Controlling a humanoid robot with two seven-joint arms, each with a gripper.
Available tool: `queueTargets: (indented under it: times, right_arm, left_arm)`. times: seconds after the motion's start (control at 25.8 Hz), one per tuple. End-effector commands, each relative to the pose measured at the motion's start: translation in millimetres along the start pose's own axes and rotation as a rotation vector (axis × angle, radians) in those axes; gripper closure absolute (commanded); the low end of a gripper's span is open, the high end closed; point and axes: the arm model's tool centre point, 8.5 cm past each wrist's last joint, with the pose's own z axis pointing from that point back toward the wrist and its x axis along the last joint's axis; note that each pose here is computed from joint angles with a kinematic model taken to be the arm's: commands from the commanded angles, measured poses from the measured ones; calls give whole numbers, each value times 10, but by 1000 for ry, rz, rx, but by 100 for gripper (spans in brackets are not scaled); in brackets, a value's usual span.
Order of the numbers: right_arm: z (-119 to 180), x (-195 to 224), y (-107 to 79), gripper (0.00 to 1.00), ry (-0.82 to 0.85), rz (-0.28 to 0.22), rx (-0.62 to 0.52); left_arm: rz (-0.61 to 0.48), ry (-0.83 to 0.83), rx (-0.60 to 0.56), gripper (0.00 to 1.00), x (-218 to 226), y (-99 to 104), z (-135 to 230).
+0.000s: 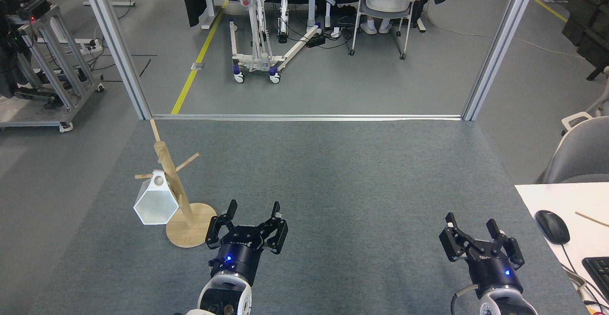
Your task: Hang cup on storage rack
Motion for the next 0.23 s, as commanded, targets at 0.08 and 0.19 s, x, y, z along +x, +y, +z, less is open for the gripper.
queueTargets:
  times: [0.08,0.19]
  right_arm:
    - [2,117,25,0,-26,16,6]
    - [-2,115,28,0,-14,21,8]
  left_arm:
    - [4,18,4,2,-62,13,-8]
    - [2,19,3,1,-74,5,2]
